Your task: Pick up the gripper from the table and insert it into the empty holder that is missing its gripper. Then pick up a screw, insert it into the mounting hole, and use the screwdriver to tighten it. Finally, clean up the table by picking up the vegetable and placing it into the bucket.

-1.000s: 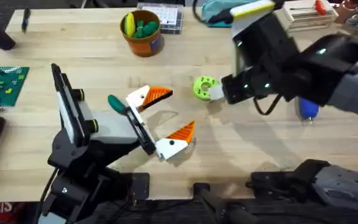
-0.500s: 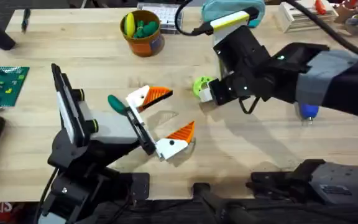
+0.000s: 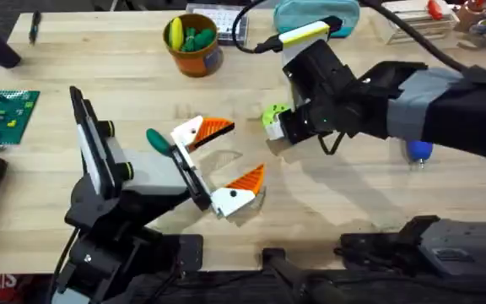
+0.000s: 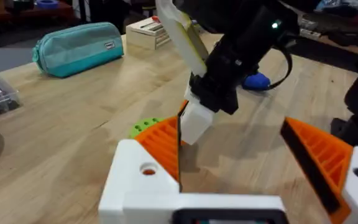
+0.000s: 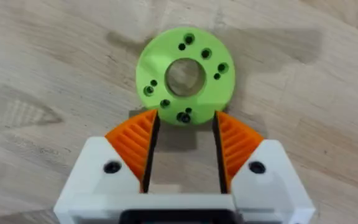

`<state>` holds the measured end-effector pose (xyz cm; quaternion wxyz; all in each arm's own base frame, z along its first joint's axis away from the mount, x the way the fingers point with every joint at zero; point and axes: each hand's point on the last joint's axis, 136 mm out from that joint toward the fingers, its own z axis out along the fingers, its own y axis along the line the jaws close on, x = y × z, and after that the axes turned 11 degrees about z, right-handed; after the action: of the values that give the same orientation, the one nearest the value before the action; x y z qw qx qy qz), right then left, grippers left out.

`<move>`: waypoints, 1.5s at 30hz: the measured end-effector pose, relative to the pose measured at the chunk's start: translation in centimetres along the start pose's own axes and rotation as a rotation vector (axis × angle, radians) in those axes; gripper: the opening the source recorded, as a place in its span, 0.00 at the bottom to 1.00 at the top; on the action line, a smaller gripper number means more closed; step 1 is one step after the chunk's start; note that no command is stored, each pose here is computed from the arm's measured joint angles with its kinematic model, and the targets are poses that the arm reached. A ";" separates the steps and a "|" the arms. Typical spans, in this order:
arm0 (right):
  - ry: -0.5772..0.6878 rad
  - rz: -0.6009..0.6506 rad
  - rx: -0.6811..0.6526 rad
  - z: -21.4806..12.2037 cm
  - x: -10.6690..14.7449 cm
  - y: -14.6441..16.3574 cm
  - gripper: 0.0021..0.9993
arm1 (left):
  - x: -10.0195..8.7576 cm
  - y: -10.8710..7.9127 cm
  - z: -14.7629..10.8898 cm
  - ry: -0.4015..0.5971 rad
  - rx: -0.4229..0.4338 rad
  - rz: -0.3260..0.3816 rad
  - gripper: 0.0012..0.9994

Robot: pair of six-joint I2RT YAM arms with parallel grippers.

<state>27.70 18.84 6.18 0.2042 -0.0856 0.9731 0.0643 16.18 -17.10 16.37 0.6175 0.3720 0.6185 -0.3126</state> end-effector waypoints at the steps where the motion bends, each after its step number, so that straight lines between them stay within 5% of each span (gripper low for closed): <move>1: -0.003 0.000 -0.002 0.0 -0.1 0.1 0.54 | 0.0 0.0 0.0 0.000 0.000 0.000 0.99; 7: -0.005 -0.001 -0.007 0.0 -0.1 0.2 0.51 | 0.0 0.0 0.0 0.000 0.000 0.000 0.99; 17: 0.003 0.003 -0.007 0.3 0.0 0.2 0.12 | 0.0 0.0 0.0 0.000 0.000 0.000 0.99; 23: 0.012 0.004 -0.002 0.7 0.2 0.2 0.17 | 0.0 0.0 0.0 0.000 0.000 0.000 0.99; 29: 0.005 0.004 0.000 0.7 0.0 0.2 0.01 | 0.0 0.0 0.0 0.000 0.000 0.000 0.99; 45: 0.006 0.004 -0.002 0.6 -0.2 0.3 0.01 | 0.0 0.0 0.0 0.000 0.000 0.000 0.99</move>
<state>28.08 19.29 5.79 0.2012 -0.0840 0.9737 0.0654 16.17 -17.10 16.37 0.6175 0.3720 0.6185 -0.3126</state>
